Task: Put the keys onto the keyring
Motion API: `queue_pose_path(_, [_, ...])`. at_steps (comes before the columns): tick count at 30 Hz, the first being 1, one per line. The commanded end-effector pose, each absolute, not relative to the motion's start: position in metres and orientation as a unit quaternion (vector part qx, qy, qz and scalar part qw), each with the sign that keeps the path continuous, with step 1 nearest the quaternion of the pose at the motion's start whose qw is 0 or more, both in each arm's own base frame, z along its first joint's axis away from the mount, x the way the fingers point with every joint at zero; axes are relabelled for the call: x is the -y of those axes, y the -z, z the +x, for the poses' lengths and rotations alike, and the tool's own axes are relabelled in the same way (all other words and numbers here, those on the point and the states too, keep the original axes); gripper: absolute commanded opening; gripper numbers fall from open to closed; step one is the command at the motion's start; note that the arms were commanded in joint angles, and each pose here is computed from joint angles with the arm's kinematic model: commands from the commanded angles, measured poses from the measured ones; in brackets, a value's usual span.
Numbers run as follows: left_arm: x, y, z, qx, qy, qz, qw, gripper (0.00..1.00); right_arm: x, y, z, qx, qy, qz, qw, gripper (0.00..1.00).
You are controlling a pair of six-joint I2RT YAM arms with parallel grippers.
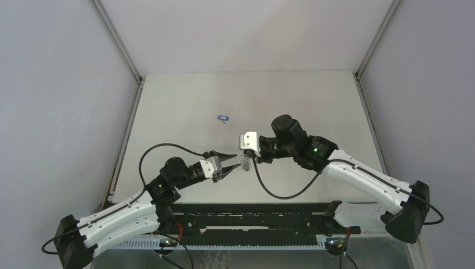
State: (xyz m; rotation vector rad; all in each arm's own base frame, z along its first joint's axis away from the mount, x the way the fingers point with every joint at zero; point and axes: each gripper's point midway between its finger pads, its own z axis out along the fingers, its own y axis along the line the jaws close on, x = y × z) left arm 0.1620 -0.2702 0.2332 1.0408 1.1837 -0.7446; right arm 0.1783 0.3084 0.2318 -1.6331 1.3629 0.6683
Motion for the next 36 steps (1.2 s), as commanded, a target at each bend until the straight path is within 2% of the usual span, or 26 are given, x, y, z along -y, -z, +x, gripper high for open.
queue_pose_path(1, [0.274, -0.229, 0.168, -0.523, 0.335, 0.441, 0.648, 0.4, -0.301, -0.246, 0.185, -0.553, -0.197, -0.675, 0.446, 0.0])
queue_pose_path(14, [0.278, -0.244, 0.17, -0.477, 0.354, 0.434, 0.678, 0.39, -0.303, -0.242, 0.184, -0.556, -0.145, -0.708, 0.411, 0.0])
queue_pose_path(20, [0.286, -0.239, 0.168, -0.472, 0.364, 0.45, 0.665, 0.33, -0.305, -0.244, 0.184, -0.552, -0.138, -0.714, 0.407, 0.0])
queue_pose_path(36, [0.293, -0.232, 0.172, -0.469, 0.361, 0.46, 0.662, 0.25, -0.31, -0.248, 0.177, -0.538, -0.141, -0.723, 0.409, 0.0])
